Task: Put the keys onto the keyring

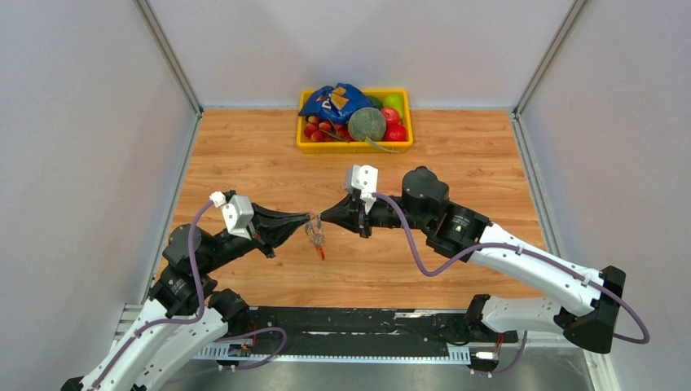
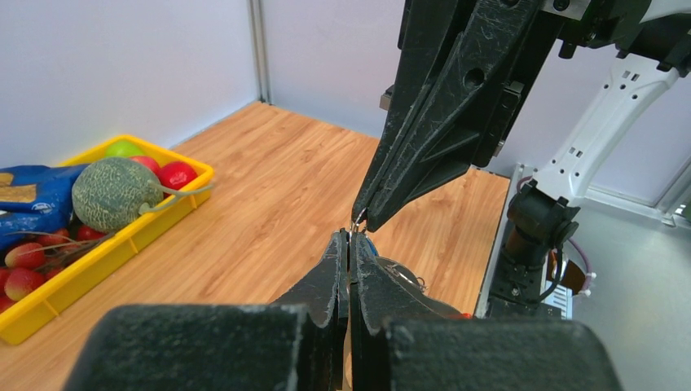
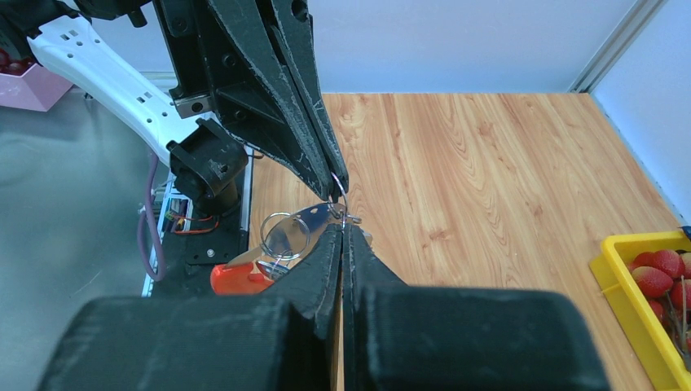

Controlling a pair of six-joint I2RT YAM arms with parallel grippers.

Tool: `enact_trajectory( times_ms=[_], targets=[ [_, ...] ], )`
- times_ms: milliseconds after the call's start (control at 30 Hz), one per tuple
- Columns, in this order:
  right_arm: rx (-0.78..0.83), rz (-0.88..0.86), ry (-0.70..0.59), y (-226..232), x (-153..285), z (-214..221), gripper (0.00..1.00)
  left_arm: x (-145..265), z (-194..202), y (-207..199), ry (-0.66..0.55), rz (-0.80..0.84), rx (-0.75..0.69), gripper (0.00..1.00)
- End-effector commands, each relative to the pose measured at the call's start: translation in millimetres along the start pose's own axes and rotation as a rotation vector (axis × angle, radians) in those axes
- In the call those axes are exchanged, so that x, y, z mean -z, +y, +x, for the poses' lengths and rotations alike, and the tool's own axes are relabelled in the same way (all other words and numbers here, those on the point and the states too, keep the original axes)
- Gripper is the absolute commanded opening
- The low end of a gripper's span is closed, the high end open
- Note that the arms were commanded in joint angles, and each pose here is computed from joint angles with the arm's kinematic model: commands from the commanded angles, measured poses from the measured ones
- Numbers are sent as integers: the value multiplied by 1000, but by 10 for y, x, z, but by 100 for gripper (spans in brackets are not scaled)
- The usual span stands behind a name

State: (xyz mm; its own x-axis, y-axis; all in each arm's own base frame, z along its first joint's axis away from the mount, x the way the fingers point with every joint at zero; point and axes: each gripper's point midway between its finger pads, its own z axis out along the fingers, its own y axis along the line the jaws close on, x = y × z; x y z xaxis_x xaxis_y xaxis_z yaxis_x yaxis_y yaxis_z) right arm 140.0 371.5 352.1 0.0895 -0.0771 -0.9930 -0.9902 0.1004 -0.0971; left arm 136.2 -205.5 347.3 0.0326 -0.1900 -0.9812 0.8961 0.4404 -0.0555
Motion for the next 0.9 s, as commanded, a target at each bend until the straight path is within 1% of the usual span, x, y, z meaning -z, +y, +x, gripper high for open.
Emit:
enact_trajectory(
  times_ms=[0,400,633,867],
  targets=[
    [71,-2,-94,-11,-17,-360,0,14,-179,-44,-69,13,-20,0],
    [67,-13,-100,36,-38,-390,0,29,-189,-39,-76,7,-27,0],
    [63,44,-82,-31,30,-315,0,33,-187,-46,-76,10,-28,0],
    [51,48,-67,-21,56,-251,0,28,-182,-42,-74,10,-28,0]
  ],
)
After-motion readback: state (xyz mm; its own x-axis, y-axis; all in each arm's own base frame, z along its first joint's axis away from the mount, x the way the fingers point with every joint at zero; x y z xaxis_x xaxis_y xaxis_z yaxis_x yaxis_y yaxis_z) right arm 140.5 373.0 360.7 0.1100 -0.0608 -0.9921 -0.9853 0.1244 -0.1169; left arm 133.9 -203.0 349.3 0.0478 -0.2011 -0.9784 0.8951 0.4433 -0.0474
